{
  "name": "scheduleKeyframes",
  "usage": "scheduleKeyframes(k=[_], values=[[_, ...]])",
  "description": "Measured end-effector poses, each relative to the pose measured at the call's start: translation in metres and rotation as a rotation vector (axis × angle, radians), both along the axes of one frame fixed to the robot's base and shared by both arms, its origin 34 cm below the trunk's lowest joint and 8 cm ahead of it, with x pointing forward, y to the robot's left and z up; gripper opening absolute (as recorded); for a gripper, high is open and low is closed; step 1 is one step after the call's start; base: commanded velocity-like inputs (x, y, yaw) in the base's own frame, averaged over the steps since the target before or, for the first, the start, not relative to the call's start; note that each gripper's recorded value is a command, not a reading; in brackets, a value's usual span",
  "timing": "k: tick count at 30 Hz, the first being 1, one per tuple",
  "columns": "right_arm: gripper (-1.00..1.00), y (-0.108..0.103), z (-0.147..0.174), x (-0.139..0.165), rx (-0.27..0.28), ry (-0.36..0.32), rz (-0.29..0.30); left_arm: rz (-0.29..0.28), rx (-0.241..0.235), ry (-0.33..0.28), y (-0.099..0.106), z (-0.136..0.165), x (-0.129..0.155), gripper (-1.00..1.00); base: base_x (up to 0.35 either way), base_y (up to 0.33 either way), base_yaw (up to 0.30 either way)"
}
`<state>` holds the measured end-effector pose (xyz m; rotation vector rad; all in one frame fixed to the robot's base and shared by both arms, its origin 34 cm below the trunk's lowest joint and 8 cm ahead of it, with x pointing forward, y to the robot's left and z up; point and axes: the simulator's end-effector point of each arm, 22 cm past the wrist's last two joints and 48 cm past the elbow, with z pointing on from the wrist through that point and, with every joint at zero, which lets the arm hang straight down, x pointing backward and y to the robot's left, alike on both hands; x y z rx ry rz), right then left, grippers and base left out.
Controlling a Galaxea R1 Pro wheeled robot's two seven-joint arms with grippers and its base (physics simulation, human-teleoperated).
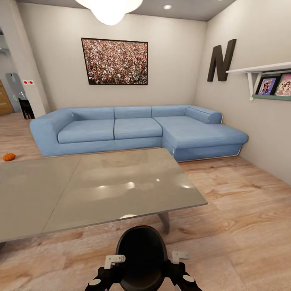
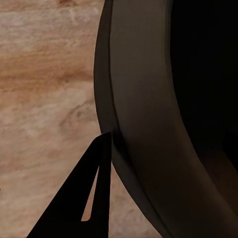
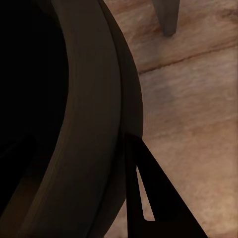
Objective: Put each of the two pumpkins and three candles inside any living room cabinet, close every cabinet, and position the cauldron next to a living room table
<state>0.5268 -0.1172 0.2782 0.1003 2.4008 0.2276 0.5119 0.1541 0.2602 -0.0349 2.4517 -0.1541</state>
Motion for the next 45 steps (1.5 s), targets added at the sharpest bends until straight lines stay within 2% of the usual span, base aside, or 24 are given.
scheduleKeyframes(k=[6,25,35,45], values=[[-1.0,0.0,0.0,-0.001,0.0,0.002,-0.001,0.0,0.0,0.002,0.0,0.0,-0.001,-1.0,0.063,0.0,0.139],[-1.0,0.0,0.0,0.0,0.0,0.0,-0.001,0.0,0.0,0.0,0.0,0.0,0.0,-1.0,0.02,0.0,0.005],[-1.0,0.0,-0.019,-0.01,0.0,0.041,-0.001,0.0,0.0,0.041,0.0,-0.018,-0.01,-1.0,0.0,0.0,0.0],[-1.0,0.0,-0.019,-0.009,0.0,0.039,0.0,0.0,0.0,0.039,0.0,-0.018,-0.01,-1.0,0.0,0.0,0.008]])
